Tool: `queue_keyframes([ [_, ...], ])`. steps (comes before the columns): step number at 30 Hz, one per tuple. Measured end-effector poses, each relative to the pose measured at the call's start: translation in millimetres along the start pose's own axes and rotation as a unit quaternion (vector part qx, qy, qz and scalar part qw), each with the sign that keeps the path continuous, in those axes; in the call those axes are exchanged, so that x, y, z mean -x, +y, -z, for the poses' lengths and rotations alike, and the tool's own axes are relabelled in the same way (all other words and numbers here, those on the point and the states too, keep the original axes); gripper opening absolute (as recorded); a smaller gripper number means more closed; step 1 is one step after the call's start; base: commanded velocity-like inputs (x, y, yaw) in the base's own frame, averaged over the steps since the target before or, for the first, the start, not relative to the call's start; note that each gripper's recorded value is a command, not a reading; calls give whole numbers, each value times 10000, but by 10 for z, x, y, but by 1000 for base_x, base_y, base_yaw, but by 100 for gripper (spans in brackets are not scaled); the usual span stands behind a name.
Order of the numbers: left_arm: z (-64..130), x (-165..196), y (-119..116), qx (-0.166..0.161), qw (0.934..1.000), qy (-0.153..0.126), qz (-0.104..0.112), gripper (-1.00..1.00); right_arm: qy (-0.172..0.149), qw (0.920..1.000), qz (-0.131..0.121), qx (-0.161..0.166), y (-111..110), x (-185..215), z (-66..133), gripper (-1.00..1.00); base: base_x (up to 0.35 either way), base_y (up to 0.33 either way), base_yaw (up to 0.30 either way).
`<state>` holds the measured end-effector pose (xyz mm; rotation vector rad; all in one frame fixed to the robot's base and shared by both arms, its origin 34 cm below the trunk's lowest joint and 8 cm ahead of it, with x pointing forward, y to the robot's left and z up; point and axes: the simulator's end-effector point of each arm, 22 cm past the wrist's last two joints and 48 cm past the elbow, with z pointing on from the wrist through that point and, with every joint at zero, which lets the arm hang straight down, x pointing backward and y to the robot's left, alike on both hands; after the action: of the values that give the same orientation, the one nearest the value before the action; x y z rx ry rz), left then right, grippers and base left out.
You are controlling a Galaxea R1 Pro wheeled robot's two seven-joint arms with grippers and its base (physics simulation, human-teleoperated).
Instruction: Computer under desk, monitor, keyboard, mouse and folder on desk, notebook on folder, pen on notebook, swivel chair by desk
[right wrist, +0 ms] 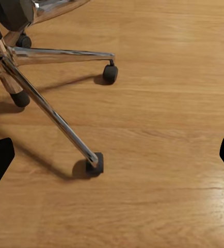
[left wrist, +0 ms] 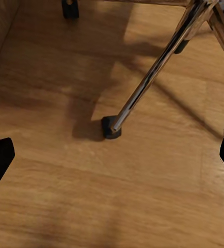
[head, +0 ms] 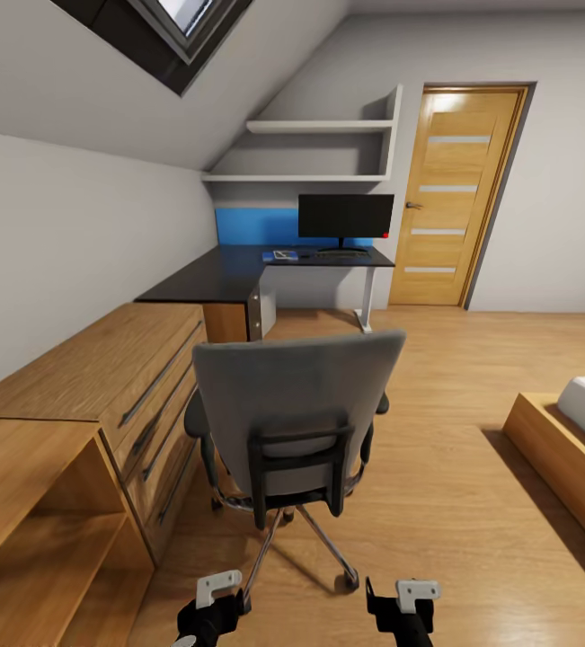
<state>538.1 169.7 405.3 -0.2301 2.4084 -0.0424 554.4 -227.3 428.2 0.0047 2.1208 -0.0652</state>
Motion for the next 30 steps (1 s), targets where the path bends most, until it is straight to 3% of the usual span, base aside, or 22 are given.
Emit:
queue_keyframes([
  [5,-75,79,-31,-39,10000,-68,8,100,-122,9999,-49,38,52,-1,-62,100,0,0,0],
  [7,-104,104,-51,-66,10000,-8,-5,100,-158,9998,-69,49,70,-8,-86,100,0,0,0],
  [8,-129,157,-127,-137,9995,290,-71,100,-212,9997,-84,59,80,13,-102,100,0,0,0],
  [13,-214,184,-183,-217,9991,360,-93,100,-268,9995,-32,154,142,-21,-163,100,0,0,0],
  [17,-274,173,-199,-237,9991,341,-93,100,-429,9986,-67,290,277,272,-356,100,0,0,0],
  [20,-335,248,-235,-266,9990,349,-105,100,-333,9988,-45,365,362,464,-527,100,0,0,0],
  [24,-410,398,-348,-351,9976,575,-188,100,-87,9988,66,468,466,782,-771,100,0,0,0],
  [30,-504,559,-398,-391,9972,593,-240,100,142,9955,122,925,693,798,-877,100,0,0,0],
])
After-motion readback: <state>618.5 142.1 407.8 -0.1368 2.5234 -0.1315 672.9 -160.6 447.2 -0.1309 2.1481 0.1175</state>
